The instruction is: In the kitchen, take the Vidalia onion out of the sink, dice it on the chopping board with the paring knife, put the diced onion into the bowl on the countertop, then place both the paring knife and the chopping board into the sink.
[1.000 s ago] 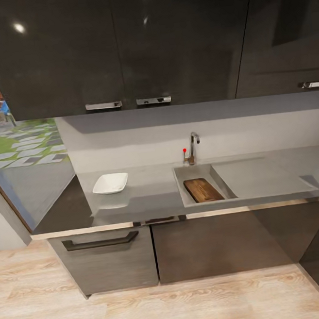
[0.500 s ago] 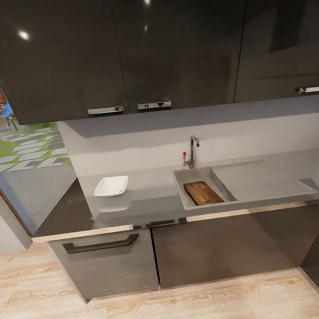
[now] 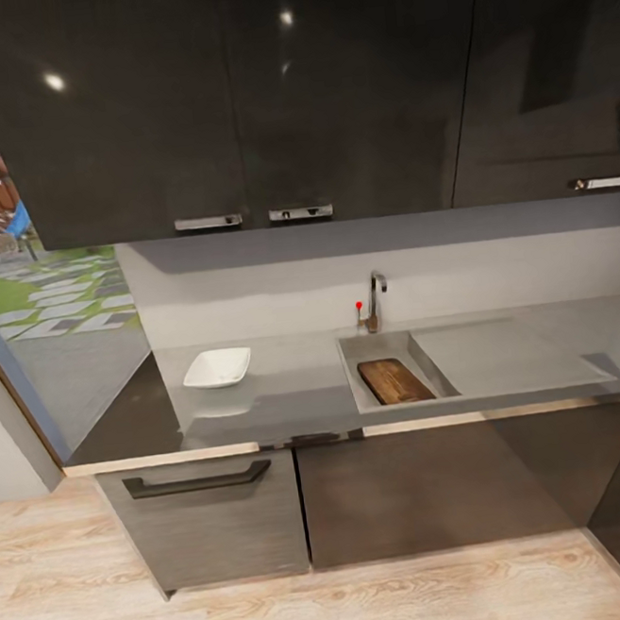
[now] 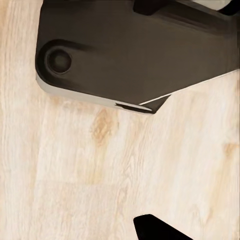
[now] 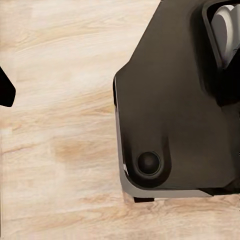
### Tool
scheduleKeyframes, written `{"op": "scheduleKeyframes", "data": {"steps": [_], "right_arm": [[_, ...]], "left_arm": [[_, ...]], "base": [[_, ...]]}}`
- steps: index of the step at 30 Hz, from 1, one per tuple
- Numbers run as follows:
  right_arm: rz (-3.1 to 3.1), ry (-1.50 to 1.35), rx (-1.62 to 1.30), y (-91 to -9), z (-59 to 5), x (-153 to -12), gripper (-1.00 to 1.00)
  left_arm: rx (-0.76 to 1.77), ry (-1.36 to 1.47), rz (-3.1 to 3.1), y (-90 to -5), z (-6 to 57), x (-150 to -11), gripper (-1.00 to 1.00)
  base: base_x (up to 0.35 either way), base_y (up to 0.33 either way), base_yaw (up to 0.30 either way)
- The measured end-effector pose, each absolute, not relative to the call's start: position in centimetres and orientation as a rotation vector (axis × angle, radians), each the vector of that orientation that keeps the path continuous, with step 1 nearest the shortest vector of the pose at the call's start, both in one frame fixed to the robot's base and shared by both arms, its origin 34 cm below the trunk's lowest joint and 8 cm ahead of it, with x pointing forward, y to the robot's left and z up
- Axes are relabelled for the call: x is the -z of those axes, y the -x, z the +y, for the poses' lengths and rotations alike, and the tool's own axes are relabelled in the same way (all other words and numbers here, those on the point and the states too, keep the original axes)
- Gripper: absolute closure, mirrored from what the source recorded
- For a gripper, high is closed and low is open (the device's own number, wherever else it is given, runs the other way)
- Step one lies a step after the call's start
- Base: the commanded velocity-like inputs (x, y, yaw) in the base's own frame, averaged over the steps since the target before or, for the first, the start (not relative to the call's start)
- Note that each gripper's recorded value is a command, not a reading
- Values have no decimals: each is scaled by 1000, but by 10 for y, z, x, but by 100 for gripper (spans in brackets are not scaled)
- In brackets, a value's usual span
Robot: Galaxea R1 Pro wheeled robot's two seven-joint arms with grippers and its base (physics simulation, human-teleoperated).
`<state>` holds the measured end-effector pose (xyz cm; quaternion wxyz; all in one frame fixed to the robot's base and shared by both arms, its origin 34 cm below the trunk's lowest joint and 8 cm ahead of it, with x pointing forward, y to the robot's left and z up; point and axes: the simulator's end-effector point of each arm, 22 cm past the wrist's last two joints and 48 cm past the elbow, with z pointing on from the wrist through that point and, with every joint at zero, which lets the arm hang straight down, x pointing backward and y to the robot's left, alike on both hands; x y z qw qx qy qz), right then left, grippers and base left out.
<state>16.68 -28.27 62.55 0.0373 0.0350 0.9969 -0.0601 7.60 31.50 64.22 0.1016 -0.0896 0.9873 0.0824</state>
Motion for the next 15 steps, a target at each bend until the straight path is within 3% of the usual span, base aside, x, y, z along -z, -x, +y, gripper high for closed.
{"op": "scheduleKeyframes", "data": {"steps": [15], "right_arm": [[2973,-135,187,-189,-286,-629,-100]], "left_arm": [[-236,263,2903,-79,315,-641,-100]], "base": [[0,0,0]]}}
